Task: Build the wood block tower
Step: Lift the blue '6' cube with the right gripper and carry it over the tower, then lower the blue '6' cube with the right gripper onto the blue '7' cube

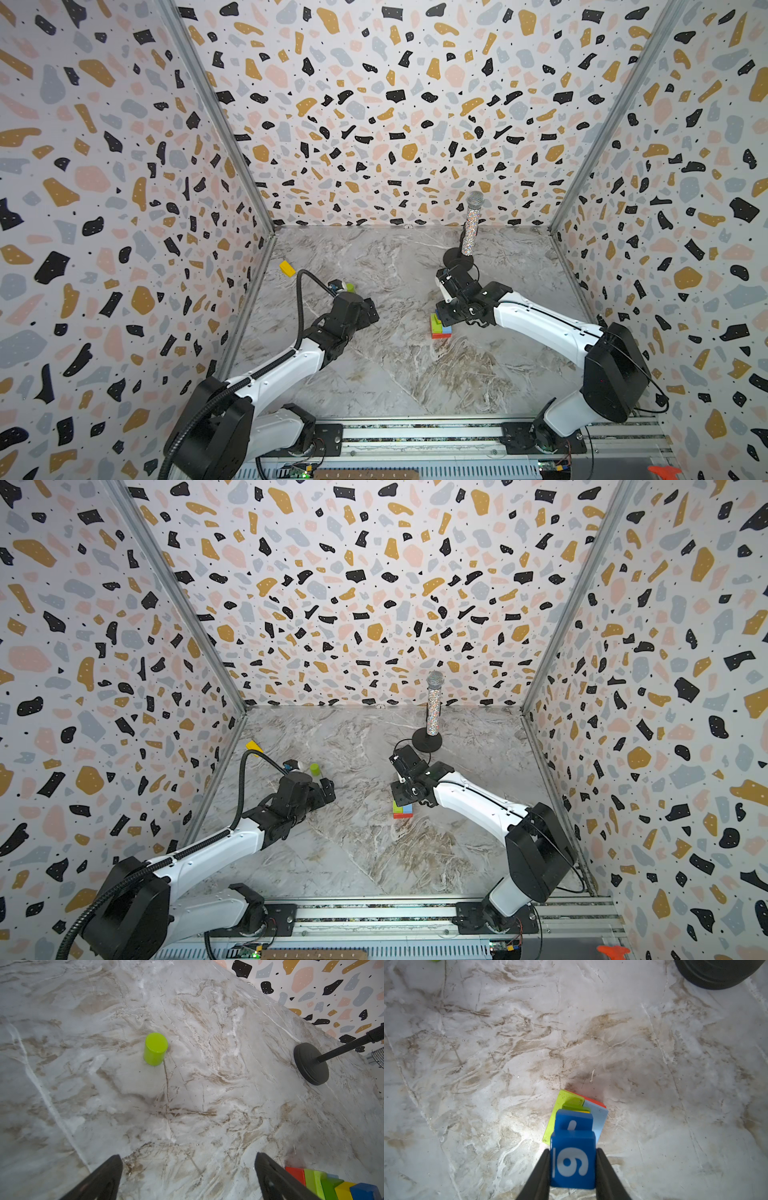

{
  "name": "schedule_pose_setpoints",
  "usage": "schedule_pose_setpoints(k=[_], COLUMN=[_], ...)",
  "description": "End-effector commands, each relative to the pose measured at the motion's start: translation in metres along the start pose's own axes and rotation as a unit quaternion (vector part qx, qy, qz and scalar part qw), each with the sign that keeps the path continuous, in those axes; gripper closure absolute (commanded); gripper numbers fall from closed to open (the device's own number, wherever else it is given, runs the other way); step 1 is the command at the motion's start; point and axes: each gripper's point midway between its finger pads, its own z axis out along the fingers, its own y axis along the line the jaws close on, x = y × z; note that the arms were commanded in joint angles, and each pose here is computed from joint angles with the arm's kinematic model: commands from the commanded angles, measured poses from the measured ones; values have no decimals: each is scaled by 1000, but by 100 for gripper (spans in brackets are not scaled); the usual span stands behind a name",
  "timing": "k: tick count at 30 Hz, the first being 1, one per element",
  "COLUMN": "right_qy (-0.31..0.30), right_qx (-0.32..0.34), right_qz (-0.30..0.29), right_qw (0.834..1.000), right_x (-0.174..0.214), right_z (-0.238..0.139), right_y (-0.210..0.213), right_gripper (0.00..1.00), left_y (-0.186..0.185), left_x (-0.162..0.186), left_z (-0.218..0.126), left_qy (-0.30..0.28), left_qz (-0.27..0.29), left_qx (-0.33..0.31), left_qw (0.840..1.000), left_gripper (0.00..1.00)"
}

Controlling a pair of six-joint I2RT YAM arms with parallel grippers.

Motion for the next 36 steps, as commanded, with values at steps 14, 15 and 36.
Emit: schedule_pose_setpoints(k=[14, 15, 36], right_qy=[-4, -5, 12], right_qx=[-4, -3, 12], right_qz=[20, 22, 59], right_qw=[1000, 1000, 998], right_x=[-7, -8, -7], right_z=[-7, -8, -3], right_y=[4, 4, 3], right_gripper=[68, 67, 67], left_y=[-11, -11, -13], left_x=[-21, -21, -19], left_z=[-7, -7, -8], left_qy=[-32, -33, -31], left_qz=[-3, -3, 2], left_qx=[11, 10, 23], left_qw=[999, 999, 999], left_gripper=[0, 0, 0])
